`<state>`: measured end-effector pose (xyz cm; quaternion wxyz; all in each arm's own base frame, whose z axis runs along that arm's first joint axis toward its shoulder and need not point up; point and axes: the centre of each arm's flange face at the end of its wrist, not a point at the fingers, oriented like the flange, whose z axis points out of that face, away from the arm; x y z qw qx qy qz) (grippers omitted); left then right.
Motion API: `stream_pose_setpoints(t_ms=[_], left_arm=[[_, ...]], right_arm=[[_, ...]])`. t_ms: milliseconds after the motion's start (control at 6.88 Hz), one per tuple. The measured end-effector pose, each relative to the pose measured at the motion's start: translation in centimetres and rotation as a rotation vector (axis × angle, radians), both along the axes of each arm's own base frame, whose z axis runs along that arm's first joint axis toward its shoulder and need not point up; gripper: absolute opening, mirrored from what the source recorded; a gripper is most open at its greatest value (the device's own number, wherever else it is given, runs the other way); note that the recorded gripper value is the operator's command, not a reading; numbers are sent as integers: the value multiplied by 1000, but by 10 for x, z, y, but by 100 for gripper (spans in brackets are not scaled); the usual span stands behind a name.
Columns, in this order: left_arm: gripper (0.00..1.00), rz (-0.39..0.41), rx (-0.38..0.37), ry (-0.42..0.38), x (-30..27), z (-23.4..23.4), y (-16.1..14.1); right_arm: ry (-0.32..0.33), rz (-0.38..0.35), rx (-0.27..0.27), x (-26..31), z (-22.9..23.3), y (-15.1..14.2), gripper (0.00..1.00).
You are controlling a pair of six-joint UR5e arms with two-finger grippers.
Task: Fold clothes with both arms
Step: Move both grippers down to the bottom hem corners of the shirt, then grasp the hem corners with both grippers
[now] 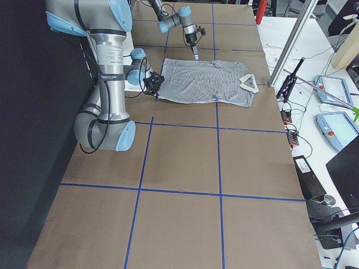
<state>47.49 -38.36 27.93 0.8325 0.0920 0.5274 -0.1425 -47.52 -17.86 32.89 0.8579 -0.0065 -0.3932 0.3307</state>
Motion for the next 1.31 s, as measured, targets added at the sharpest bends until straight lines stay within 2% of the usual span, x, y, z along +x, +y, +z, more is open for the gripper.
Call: stream_pose_setpoints(t_ms=[291, 436, 582, 872, 1309], left_arm=[[76, 55, -121, -62, -14, 34, 84], [74, 68, -175, -87, -5, 44, 114], [69, 75, -199, -122, 6, 51, 138], [58, 99, -210, -170, 18, 61, 165], [57, 107, -212, -183, 21, 65, 171]], right_arm=[[10, -10, 1, 2, 5, 5, 0], [12, -11, 1, 2, 6, 6, 0], [12, -12, 1, 2, 6, 6, 0], [12, -13, 1, 2, 6, 7, 0], [13, -13, 1, 2, 6, 7, 0]])
